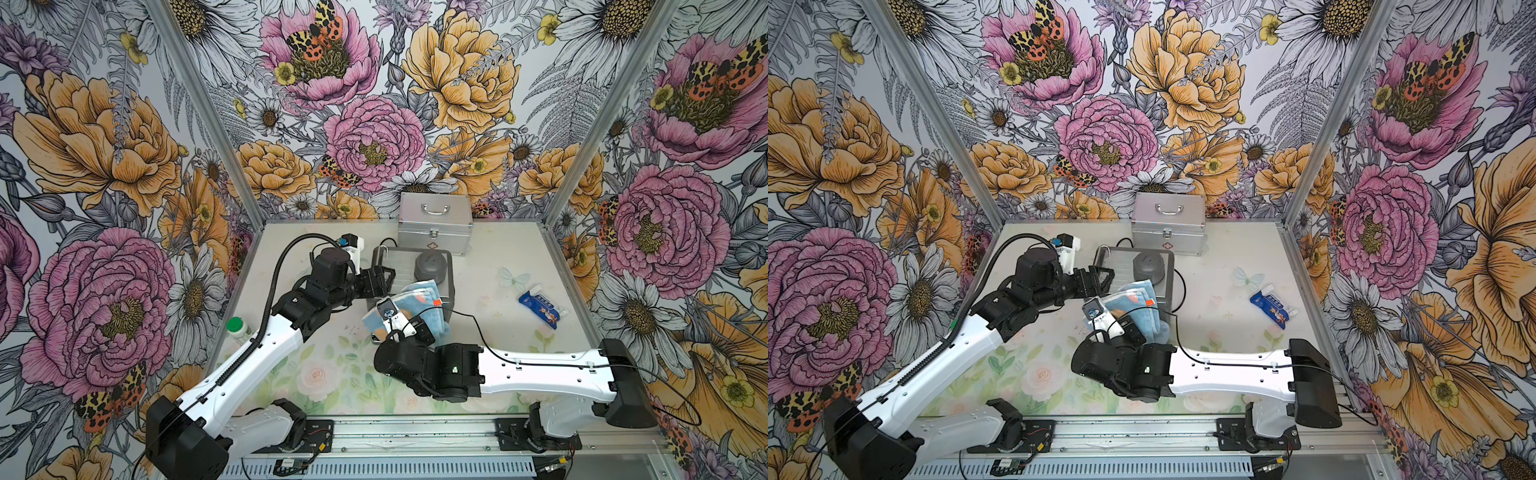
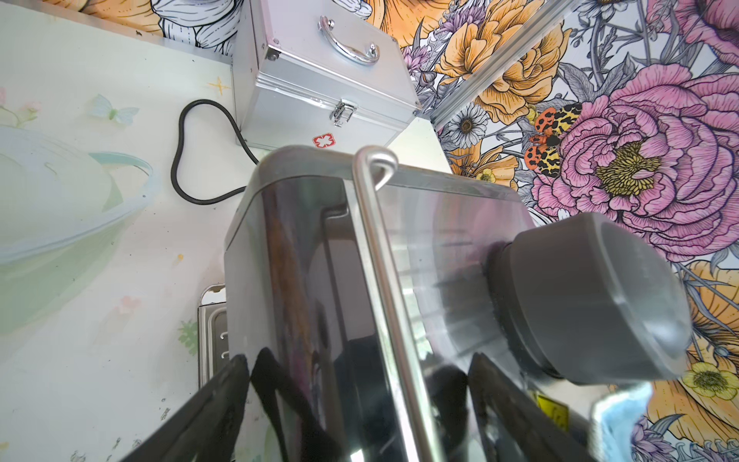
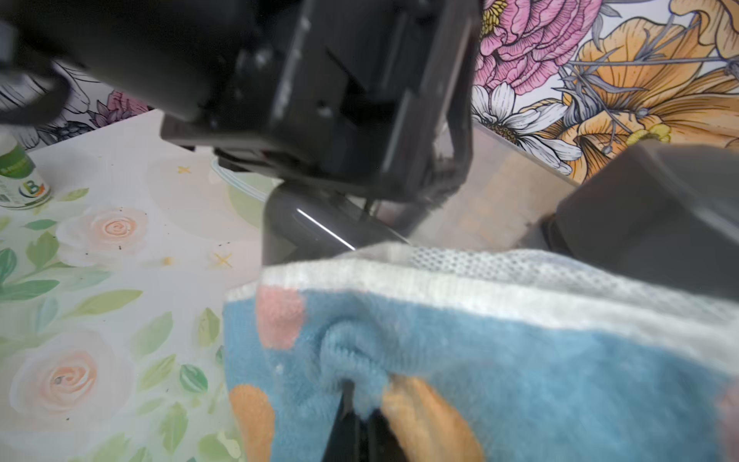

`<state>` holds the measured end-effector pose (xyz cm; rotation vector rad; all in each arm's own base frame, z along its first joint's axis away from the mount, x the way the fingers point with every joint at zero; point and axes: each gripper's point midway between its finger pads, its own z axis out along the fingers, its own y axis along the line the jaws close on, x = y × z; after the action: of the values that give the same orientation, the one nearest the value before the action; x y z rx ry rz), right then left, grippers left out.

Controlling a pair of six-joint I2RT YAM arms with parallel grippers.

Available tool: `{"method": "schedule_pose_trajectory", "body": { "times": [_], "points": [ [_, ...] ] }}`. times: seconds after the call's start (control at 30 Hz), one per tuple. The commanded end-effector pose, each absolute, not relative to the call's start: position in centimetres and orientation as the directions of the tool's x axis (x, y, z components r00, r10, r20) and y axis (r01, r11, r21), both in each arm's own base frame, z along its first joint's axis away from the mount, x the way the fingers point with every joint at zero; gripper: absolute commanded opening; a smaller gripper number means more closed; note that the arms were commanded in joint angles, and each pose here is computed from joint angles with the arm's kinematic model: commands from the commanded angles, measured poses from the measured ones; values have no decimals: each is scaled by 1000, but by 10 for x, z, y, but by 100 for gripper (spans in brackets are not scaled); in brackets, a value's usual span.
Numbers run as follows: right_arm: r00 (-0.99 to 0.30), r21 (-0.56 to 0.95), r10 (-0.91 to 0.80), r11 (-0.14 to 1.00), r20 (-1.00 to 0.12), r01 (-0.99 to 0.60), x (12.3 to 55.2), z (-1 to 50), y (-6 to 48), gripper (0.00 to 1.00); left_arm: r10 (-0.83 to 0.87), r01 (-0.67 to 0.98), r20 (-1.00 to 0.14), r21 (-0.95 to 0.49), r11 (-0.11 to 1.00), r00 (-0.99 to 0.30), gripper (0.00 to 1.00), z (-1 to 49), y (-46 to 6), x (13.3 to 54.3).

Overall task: Wipe the surface of a coffee machine
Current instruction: Wipe the dirt from the surface of the coffee machine.

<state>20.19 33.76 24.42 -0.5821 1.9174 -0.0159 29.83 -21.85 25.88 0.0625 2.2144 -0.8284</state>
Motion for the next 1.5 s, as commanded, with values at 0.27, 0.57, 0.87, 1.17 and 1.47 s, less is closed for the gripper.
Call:
{"method": "schedule_pose_trajectory", "body": {
  "times": [0.27,0.57,0.87,1.17,1.47],
  "points": [
    [-353,-141,-221,961,-909,-238,194,259,251,0,-135,220,-595,-485,847,-792,85,210,-203,275],
    [-390,-205,-306,938,-869,-278,186,232,250,0,-134,219,-584,-494,841,-800,85,208,-204,273],
    [-446,-276,-393,911,-804,-305,168,166,263,0,-138,224,-590,-498,838,-796,85,212,-205,273],
    [-400,-317,-439,887,-804,-336,142,144,286,0,-143,234,-602,-503,832,-786,85,219,-204,271],
    [-376,-310,-386,918,-842,-249,159,153,256,0,-131,238,-593,-502,831,-794,85,216,-210,271]
  ]
}}
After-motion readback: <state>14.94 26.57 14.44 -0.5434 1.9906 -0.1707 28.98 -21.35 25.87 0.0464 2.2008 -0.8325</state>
